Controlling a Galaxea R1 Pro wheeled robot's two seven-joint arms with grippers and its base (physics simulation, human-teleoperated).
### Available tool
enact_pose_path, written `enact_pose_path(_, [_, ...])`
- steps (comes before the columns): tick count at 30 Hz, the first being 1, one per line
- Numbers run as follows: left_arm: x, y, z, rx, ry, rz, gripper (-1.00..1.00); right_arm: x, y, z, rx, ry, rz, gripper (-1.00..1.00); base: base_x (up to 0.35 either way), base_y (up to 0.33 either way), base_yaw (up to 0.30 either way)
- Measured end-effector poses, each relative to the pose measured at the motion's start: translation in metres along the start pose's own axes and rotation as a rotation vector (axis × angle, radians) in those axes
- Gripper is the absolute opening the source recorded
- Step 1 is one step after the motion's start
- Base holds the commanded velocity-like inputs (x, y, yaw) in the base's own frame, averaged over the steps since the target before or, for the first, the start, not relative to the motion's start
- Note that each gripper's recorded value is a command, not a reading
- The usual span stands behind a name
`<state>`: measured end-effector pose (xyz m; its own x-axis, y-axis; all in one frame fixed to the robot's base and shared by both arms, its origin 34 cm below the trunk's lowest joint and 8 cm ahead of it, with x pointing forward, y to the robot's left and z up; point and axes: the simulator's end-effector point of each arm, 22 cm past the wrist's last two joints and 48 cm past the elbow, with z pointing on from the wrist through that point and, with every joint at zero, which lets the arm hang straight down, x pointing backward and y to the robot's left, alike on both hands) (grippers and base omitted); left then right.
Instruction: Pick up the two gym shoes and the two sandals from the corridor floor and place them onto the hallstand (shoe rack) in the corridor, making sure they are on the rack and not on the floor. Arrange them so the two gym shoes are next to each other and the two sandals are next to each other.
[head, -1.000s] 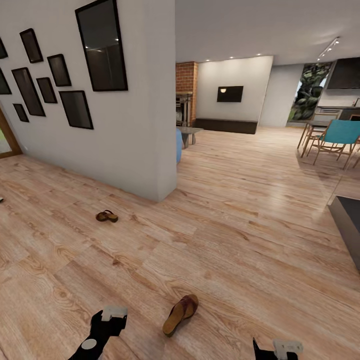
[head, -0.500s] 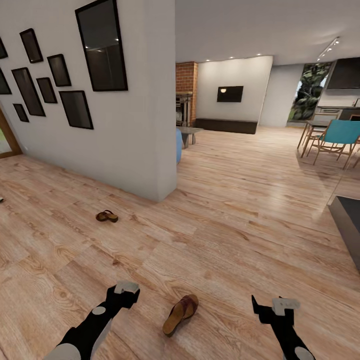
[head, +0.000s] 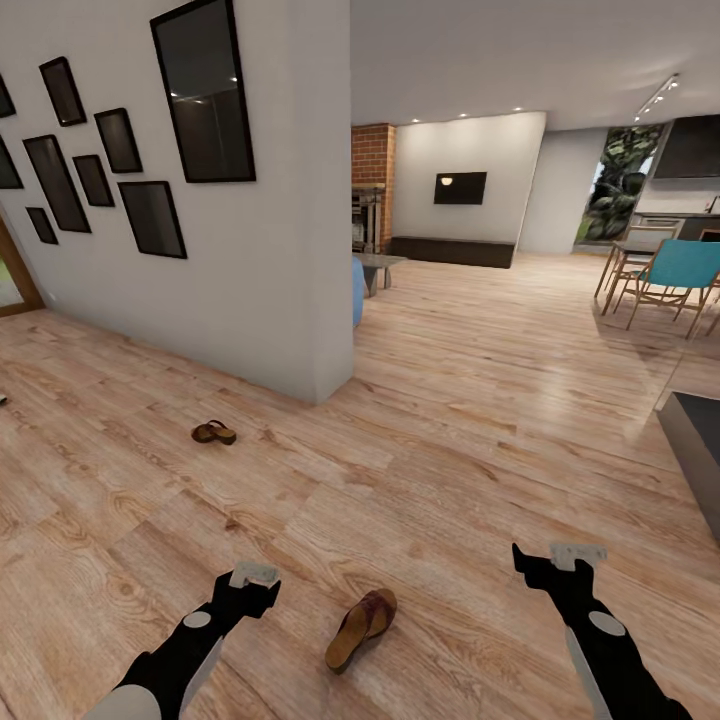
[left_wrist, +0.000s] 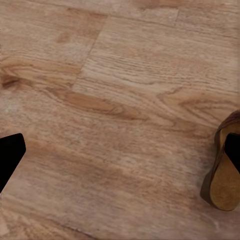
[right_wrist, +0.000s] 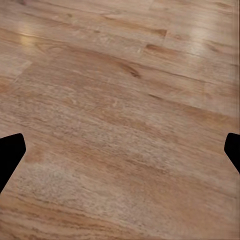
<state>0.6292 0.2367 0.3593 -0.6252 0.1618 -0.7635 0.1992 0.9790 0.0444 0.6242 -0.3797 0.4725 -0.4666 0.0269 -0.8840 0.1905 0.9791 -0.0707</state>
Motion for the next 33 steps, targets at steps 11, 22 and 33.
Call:
enact_pose_path(11, [0.002,0.003,-0.001,-0.002,0.000,0.018,1.00,-0.009,-0.003,0.000,0.009,-0.002,0.013,1.00,0.000,0.000,-0.114])
enact_pose_path(22, [-0.007,0.005,-0.003,-0.005,-0.025,0.025,1.00,-0.012,-0.004,-0.001,0.011,-0.006,0.015,1.00,0.076,-0.047,-0.253])
enact_pose_path(33, [-0.016,0.003,-0.003,-0.002,-0.069,0.030,1.00,-0.028,-0.001,-0.003,0.007,-0.038,0.013,1.00,0.083,-0.118,-0.027])
